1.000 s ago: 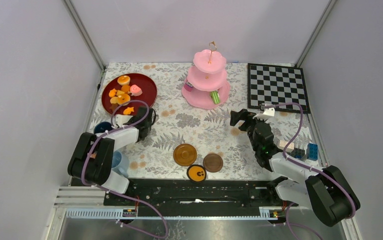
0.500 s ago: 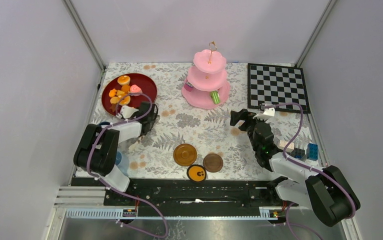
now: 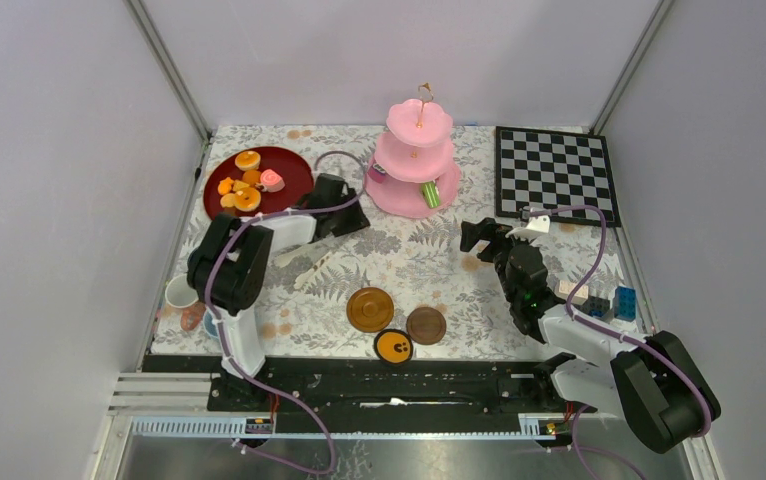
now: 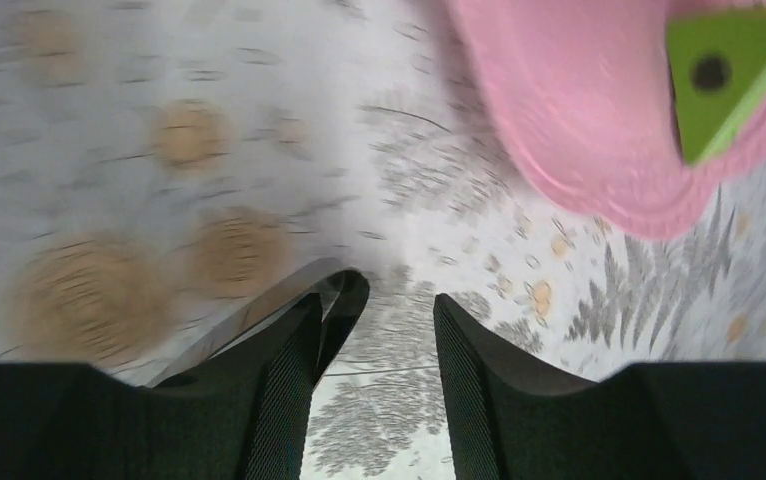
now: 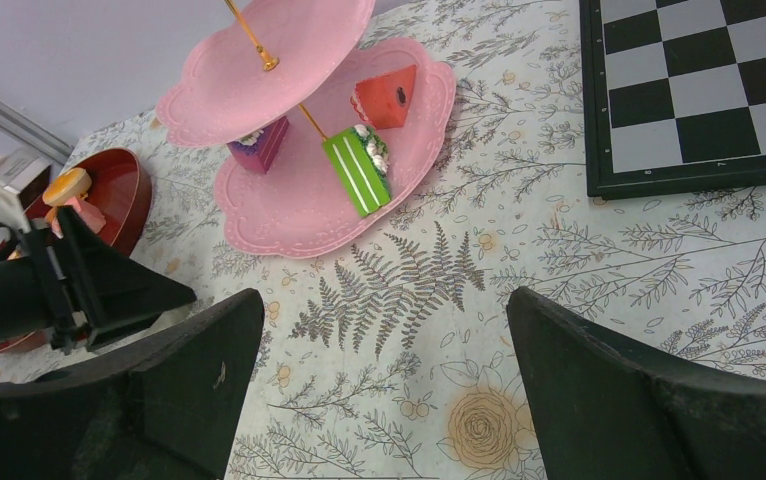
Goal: Serve the afternoon tea
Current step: Adjust the clamp at the center of the board.
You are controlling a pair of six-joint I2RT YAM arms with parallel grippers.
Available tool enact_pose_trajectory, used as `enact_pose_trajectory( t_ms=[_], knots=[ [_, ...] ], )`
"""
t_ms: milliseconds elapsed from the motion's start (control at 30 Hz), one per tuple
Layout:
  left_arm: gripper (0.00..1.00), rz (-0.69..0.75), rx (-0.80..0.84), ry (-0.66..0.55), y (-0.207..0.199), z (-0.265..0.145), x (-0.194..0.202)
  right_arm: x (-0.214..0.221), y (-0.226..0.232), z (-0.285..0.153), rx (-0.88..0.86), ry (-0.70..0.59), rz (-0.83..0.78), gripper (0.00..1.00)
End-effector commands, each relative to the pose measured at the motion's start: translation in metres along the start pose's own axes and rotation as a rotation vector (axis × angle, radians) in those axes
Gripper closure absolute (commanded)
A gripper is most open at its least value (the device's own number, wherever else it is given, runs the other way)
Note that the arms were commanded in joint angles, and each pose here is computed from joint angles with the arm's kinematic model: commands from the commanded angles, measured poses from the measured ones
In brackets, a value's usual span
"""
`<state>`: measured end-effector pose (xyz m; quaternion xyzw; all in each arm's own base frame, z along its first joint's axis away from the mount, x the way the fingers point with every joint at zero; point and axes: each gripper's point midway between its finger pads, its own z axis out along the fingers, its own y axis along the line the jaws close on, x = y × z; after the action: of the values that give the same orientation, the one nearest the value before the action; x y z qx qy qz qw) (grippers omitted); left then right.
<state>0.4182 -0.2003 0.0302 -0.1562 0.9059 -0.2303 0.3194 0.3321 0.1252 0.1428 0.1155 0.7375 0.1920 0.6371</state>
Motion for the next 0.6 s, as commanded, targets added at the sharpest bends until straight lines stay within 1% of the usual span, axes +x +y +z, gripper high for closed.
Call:
enact_pose_trajectory(
  t_ms=[0,100,167,233,300,333,367,400,467,500,567],
  knots=[
    [0.54,0.415,0.016,0.307,0.0,-0.003,0.076,-0.018,0.006,0.006,-0.005,-0.051,0.021,0.02],
    [0.6,0.581,0.005,0.316,-0.004,-0.009,0.082,-0.019,0.007,0.007,-0.008,-0.05,0.019,0.02],
    [0.6,0.665,-0.017,0.323,-0.005,-0.015,0.086,-0.019,0.007,0.007,-0.007,-0.051,0.02,0.02],
    [0.6,0.714,-0.048,0.323,-0.004,-0.019,0.088,-0.018,0.007,0.007,-0.007,-0.049,0.02,0.02],
    [0.57,0.713,-0.076,0.298,-0.007,-0.025,0.081,-0.018,0.007,0.007,-0.007,-0.048,0.019,0.02],
    [0.52,0.7,-0.098,0.272,-0.008,-0.03,0.074,-0.019,0.007,0.007,-0.007,-0.049,0.018,0.02],
    [0.42,0.682,-0.115,0.228,-0.012,-0.037,0.063,-0.018,0.007,0.007,-0.007,-0.047,0.018,0.02],
    [0.35,0.664,-0.122,0.184,-0.017,-0.046,0.053,-0.018,0.007,0.007,-0.006,-0.048,0.017,0.02],
    [0.17,0.613,-0.124,0.091,-0.029,-0.066,0.031,-0.017,0.007,0.008,-0.007,-0.044,0.017,0.02],
    [0.11,0.575,-0.115,0.053,-0.036,-0.076,0.024,-0.018,0.008,0.008,-0.008,-0.045,0.017,0.02],
    [0.06,0.473,-0.08,-0.004,-0.048,-0.096,0.016,-0.017,0.008,0.008,-0.008,-0.042,0.016,0.02]
  ],
)
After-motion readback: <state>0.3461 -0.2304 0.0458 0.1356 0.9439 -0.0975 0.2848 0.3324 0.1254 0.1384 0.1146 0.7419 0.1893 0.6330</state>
